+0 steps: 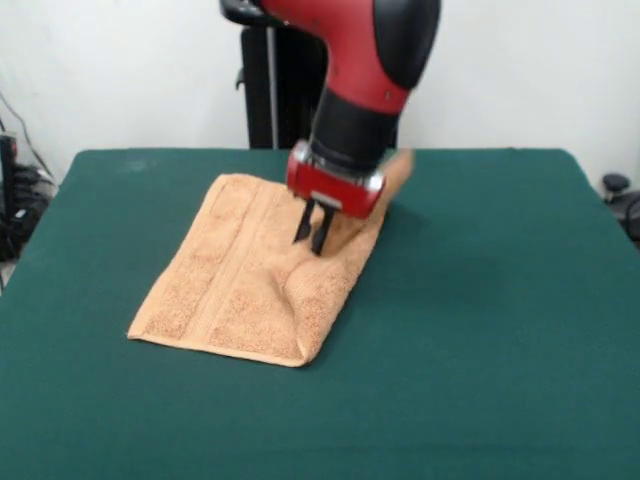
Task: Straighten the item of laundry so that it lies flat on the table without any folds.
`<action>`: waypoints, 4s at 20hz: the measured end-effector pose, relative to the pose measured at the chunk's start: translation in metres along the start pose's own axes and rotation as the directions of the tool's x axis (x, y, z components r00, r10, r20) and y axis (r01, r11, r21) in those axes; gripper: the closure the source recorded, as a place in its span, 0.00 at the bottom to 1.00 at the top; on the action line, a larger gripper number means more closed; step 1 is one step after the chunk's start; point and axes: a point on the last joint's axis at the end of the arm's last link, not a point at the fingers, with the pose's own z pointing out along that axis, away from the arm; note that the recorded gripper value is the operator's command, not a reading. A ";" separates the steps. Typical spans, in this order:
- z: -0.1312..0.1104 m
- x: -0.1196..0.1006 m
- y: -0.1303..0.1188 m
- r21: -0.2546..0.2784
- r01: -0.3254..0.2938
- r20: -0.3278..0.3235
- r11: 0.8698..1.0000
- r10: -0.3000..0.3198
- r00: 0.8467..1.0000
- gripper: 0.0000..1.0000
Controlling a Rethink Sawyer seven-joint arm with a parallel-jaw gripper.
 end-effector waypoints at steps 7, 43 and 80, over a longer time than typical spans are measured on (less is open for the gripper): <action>0.028 -0.022 0.016 0.050 -0.114 0.045 0.992 0.112 0.993 1.00; -0.064 -0.067 0.102 0.000 -0.481 0.158 0.877 0.475 0.866 1.00; 0.011 -0.073 0.084 0.019 -0.381 0.100 0.925 0.377 0.921 1.00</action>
